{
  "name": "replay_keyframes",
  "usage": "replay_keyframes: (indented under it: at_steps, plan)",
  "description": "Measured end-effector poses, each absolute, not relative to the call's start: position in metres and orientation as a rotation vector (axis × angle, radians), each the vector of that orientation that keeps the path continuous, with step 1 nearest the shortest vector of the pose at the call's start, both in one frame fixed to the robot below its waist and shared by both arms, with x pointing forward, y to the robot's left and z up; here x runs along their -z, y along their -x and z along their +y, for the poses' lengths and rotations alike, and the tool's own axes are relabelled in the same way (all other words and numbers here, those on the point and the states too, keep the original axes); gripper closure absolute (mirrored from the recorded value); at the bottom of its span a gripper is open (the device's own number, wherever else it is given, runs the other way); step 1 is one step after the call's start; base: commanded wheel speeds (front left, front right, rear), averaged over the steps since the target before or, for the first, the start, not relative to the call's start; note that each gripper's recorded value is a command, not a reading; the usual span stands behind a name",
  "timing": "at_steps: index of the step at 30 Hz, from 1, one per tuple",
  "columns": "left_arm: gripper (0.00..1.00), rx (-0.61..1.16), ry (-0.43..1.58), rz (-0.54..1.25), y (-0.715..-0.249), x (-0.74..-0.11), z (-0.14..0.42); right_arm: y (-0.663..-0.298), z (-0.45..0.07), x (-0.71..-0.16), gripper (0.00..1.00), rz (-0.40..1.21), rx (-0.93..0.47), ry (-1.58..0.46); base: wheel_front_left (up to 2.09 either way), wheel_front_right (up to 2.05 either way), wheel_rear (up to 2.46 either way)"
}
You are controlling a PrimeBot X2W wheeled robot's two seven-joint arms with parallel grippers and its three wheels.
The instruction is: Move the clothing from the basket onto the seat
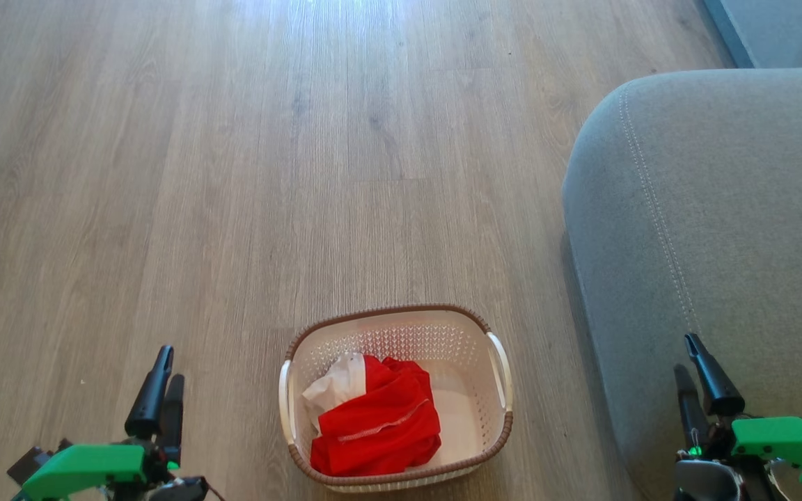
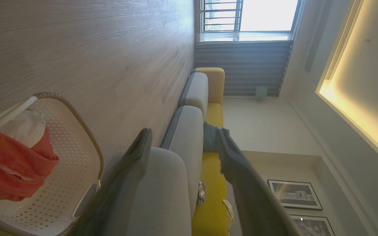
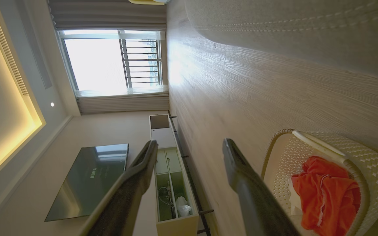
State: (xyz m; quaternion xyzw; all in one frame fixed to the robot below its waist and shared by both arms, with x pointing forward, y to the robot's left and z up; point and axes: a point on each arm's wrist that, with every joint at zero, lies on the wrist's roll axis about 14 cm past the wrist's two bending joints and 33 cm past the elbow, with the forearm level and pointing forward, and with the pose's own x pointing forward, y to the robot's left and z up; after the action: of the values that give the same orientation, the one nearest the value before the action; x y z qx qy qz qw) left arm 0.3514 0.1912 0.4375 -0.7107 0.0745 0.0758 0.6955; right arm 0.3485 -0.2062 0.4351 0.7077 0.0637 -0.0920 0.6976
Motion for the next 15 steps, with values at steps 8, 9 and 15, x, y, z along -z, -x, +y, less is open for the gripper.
replay_keyframes:
  at_steps: [8, 9, 15]
  plan:
    - [0.00, -0.188, 1.557, 0.126, -0.352, -0.442, 0.201, -0.351, -0.210, -0.440, 0.00, 0.118, 0.206, -1.521, 0.00, 0.00, 0.00]
    - [0.00, -0.189, 1.552, 0.121, -0.352, -0.443, 0.202, -0.351, -0.210, -0.441, 0.00, 0.116, 0.206, -1.512, 0.00, 0.00, 0.00]
    - [0.00, -0.210, 1.519, 0.076, -0.351, -0.448, 0.214, -0.355, -0.211, -0.448, 0.00, 0.099, 0.191, -1.452, 0.00, 0.00, 0.00]
